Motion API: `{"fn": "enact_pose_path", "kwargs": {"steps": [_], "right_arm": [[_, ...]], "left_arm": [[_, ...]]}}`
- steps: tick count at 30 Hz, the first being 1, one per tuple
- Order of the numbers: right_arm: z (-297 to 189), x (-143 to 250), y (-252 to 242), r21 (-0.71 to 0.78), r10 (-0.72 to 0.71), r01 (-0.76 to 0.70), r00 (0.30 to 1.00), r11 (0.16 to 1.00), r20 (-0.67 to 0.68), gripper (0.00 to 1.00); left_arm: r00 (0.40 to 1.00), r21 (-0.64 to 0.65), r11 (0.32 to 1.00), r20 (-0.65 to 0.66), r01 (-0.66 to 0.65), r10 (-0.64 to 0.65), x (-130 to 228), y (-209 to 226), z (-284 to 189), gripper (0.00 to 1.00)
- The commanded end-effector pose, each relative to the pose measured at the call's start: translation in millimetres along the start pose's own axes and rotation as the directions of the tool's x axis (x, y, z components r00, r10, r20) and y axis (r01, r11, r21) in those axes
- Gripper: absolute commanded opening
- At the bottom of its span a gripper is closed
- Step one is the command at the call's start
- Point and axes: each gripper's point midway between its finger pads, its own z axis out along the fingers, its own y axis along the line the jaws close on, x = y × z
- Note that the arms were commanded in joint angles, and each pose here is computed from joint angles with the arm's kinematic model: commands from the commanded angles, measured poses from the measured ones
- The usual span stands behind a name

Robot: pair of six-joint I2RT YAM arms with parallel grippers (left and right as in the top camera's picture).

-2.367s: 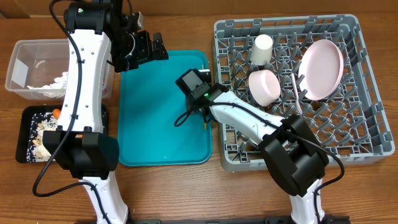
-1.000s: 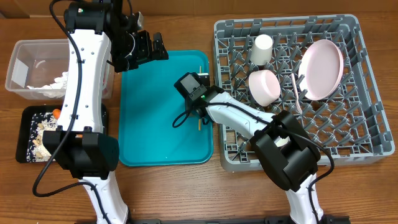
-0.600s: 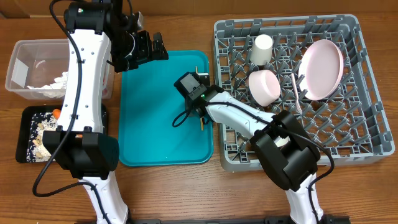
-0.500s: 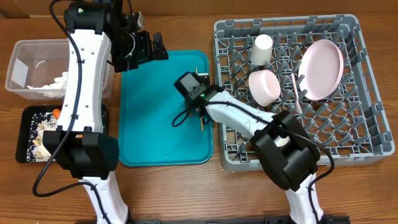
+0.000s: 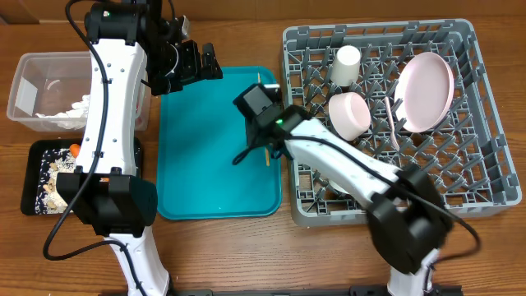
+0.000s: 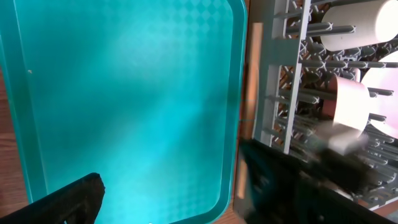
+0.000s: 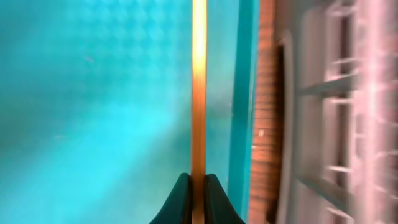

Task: Sort waste into correct bins and load items into the dishwasher rack
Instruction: 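Lift the wooden stick and carry it right into the rack, then lower the stick upright into the rack slots beside the pink plate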

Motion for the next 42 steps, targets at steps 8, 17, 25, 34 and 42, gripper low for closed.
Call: {"fn": "enact_pose_path", "kwargs": {"steps": [8, 17, 25, 34, 42], "right_arm": [[-115, -54, -50, 0.151, -0.067, 0.029, 0.964, 0.988, 0.257, 0.04], [-170, -73, -152, 0.294, -0.021, -0.071, 0.953, 0.953, 0.302, 0.04], [-152, -72, -241, 0.311, 0.007, -0.057, 0.987, 0.949, 0.159, 0.04], [-123, -74, -285, 0.168, 0.052, -0.068, 0.994, 0.983, 0.098, 0.04], [-66, -57, -300, 0.169, 0.092, -0.085, 0.995, 0.982, -0.034, 0.04]], "left_arm": [[0.998, 0.013, 0.999, 0.044, -0.04, 0.039, 0, -13, -16, 1.0], [0.998, 0.012, 0.999, 0.044, -0.04, 0.039, 0, -13, -16, 1.0], [0.998, 0.013, 0.999, 0.044, -0.04, 0.039, 0, -13, -16, 1.0], [0.998, 0.013, 0.999, 0.044, -0.04, 0.039, 0, -13, -16, 1.0], [0.998, 0.013, 0.999, 0.044, -0.04, 0.039, 0, -13, -16, 1.0]]}}
